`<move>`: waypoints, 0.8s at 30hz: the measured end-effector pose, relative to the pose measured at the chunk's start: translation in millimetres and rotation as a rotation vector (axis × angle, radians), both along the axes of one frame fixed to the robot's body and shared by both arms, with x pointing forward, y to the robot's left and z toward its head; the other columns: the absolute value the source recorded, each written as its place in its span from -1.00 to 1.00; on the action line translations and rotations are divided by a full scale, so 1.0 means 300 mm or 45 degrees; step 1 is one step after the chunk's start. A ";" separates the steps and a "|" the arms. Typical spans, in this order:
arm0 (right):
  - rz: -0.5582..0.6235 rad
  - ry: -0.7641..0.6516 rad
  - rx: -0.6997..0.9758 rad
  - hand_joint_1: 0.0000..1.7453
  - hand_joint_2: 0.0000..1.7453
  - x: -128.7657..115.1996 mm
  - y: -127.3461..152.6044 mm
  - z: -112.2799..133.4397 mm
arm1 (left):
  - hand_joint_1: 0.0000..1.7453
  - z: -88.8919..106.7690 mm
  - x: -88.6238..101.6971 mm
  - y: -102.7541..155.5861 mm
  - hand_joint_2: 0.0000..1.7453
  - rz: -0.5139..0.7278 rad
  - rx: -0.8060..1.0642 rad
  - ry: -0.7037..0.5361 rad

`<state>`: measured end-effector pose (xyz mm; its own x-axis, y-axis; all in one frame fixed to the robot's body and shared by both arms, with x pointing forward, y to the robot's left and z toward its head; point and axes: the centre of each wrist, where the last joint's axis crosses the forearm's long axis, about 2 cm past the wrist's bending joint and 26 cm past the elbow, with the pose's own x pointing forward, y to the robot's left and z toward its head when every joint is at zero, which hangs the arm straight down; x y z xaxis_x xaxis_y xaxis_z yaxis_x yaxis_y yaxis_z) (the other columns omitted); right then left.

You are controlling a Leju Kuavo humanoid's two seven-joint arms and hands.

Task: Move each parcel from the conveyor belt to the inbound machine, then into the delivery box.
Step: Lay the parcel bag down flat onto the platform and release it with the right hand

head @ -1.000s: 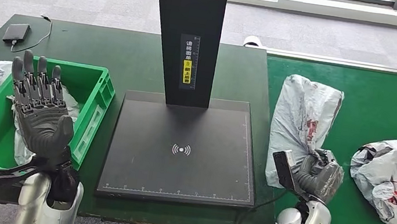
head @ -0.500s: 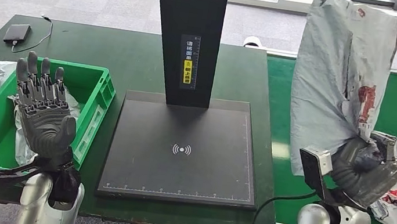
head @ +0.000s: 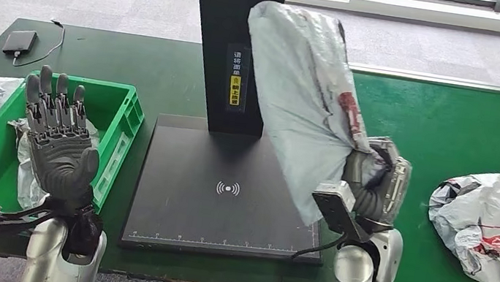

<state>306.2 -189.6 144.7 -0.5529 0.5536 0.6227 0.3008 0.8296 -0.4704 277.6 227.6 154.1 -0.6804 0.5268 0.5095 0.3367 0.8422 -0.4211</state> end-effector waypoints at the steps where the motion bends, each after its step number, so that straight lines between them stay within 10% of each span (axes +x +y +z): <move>1: 0.062 0.026 -0.006 1.00 1.00 -0.001 0.026 -0.007 | -1.00 -0.001 0.000 0.000 1.00 -0.001 0.000 0.001; 24: 0.313 0.499 -0.199 1.00 1.00 -0.025 0.228 -0.187 | -1.00 -0.004 -0.002 0.000 1.00 0.001 0.027 0.008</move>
